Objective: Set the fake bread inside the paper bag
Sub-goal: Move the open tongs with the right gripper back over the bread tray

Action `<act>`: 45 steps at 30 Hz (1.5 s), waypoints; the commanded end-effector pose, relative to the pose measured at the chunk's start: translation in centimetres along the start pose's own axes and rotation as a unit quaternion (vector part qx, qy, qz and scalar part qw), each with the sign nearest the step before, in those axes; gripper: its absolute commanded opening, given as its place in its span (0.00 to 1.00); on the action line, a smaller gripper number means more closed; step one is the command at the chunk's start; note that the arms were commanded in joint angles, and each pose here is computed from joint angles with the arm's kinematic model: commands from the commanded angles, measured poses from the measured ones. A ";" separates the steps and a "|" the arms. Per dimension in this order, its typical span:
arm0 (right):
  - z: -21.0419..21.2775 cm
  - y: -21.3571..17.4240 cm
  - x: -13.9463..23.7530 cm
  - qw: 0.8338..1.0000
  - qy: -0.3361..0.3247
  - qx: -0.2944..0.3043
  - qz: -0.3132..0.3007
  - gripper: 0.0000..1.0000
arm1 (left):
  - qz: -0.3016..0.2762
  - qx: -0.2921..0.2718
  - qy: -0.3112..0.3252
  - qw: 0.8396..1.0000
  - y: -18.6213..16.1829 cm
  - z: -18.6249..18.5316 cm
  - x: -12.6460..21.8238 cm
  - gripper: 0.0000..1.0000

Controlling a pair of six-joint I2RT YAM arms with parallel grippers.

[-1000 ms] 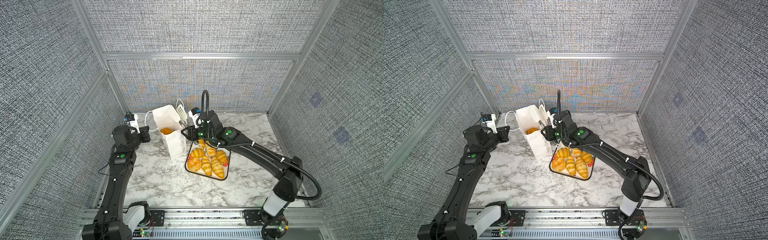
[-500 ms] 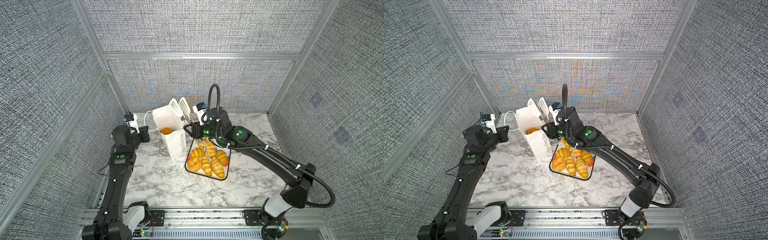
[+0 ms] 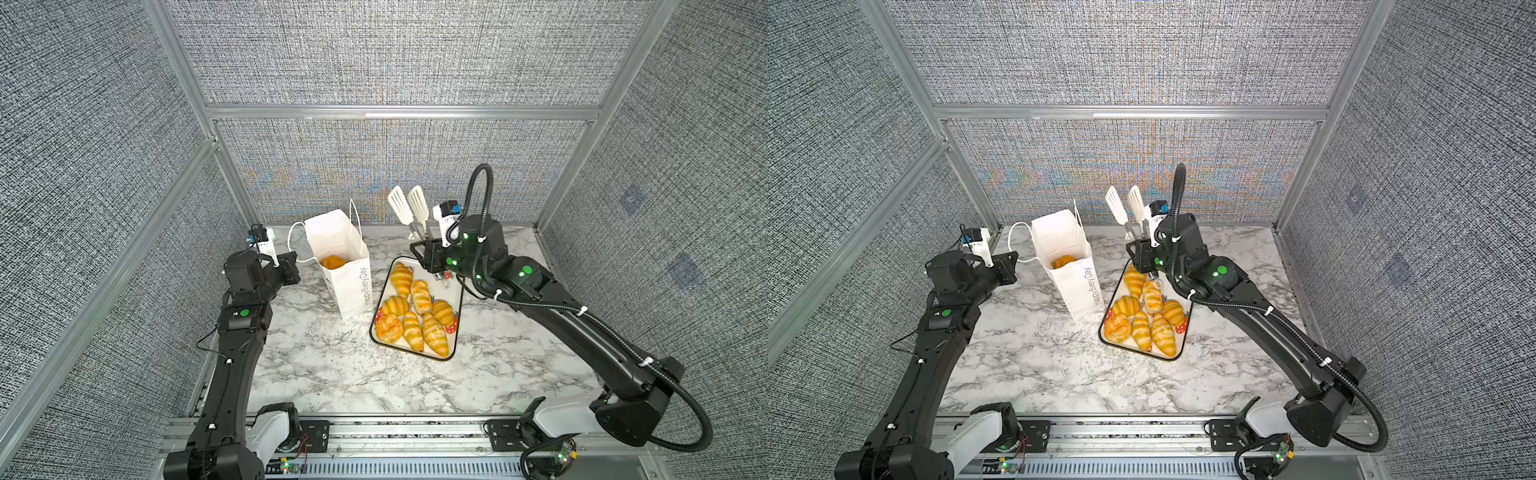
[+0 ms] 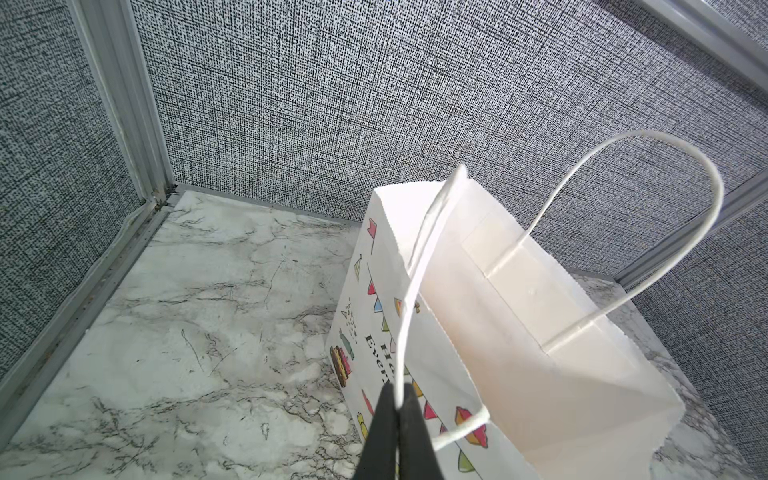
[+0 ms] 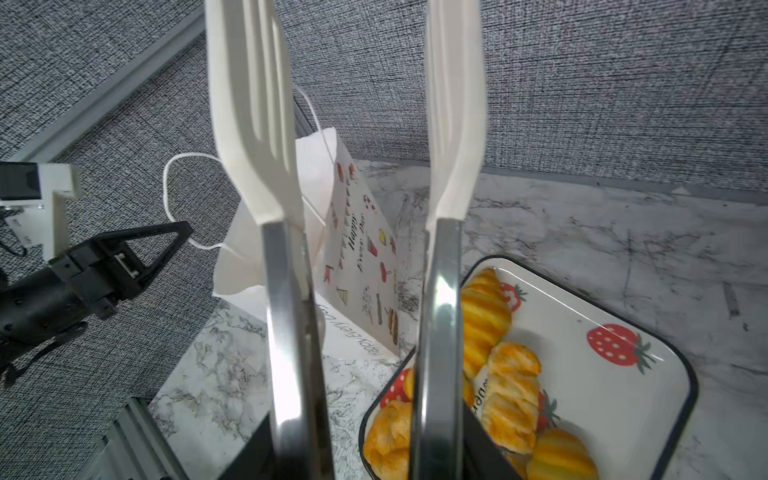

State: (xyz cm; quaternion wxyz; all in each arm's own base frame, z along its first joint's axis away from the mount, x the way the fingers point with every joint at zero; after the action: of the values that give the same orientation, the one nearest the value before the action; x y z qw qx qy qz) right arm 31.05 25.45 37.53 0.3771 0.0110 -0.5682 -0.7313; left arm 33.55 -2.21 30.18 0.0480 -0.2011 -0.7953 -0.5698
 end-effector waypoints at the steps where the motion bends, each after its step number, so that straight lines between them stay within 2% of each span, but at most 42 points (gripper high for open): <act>1: -2.2 -0.7 0.7 0.999 -0.033 -0.022 0.009 0.46 | -0.007 -0.002 0.000 1.000 0.3 0.0 -0.1 0.00; 8: -5.7 -3.5 1.2 0.995 -0.076 -0.045 0.047 0.46 | -0.006 -0.001 -0.003 1.000 0.2 0.0 -0.2 0.00; 20: -9.0 -8.2 -0.3 0.982 -0.117 -0.076 0.125 0.48 | 0.000 0.002 -0.006 1.000 -0.1 0.1 -0.5 0.00; 36: -10.6 -15.2 -3.3 0.958 -0.124 -0.118 0.230 0.48 | 0.000 0.003 -0.008 1.000 -0.1 0.0 -0.5 0.00; 45: -10.8 -18.1 -4.4 0.947 -0.136 -0.111 0.267 0.49 | 0.004 0.004 -0.006 1.000 -0.3 0.1 -0.7 0.00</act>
State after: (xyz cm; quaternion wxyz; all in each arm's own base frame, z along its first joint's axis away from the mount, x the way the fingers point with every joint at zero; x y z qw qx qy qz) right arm 28.97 19.74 16.84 0.4763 -0.2879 -0.5144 -0.6524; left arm 33.92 -2.29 29.36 0.0558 -0.2111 -0.7965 -0.5638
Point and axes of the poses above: each gripper's point midway between its finger pads, its own x axis back along the fingers, its own z axis along the line the jaws close on, y = z × x, the point moved 3 cm from there along x, back along the fingers
